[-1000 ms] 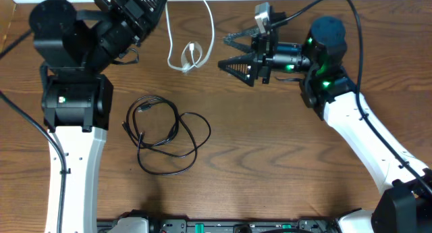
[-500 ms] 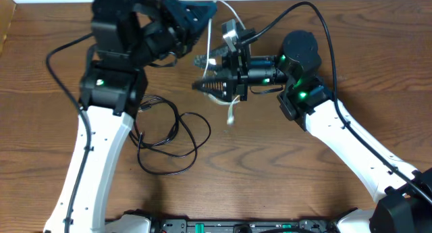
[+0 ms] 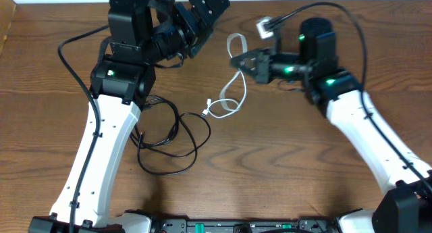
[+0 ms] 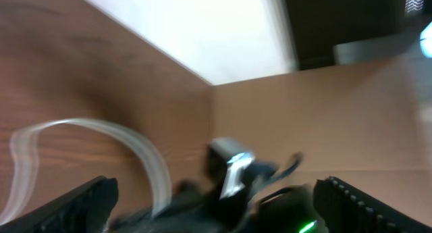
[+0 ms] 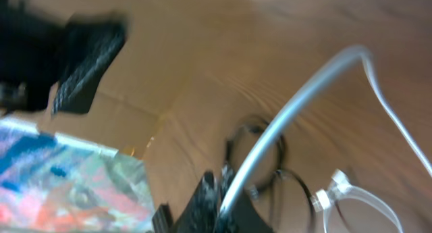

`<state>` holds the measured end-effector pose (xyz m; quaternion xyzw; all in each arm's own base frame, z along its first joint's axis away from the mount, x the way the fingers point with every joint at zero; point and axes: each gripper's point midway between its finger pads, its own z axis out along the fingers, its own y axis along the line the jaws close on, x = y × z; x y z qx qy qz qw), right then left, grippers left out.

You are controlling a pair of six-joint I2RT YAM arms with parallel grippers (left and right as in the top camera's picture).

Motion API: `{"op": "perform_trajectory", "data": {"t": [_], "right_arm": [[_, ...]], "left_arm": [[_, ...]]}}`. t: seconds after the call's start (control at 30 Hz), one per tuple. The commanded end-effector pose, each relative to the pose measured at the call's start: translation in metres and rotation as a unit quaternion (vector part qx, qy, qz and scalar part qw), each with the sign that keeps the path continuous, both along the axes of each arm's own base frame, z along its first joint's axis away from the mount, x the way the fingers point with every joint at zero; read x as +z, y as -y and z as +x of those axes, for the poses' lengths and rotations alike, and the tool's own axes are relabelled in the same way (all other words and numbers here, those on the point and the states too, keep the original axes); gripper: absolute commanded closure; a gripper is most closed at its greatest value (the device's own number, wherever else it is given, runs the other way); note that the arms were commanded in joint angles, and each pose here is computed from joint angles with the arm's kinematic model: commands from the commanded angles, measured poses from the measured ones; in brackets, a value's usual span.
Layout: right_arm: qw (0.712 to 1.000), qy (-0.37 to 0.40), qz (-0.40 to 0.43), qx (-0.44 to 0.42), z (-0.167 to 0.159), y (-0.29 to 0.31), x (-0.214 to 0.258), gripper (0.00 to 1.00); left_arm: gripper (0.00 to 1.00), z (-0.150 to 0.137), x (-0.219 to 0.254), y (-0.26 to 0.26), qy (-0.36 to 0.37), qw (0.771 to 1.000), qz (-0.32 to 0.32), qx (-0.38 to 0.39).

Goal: Untangle cables

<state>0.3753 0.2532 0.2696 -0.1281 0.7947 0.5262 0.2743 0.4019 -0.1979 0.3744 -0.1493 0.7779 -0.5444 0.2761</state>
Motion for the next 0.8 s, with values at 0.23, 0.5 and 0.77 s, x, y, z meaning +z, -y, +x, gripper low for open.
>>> {"op": "perform_trajectory", "data": {"t": [0.23,0.5,0.77], "right_arm": [[0.926,0.012,-0.215,-0.309,0.068,0.204,0.035,0.99],[0.787,0.052,-0.348,-0.506,0.093,0.351,0.043,0.99],[0.735,0.032,-0.423,-0.529,0.136,0.461,-0.043,0.99]], "left_arm": [[0.02,-0.010,-0.073,-0.031,0.065,0.960,0.268,-0.043],[0.02,-0.029,-0.097,-0.038,0.040,0.944,0.317,-0.084],[0.02,-0.039,-0.106,-0.041,0.014,0.942,0.321,-0.095]]}}
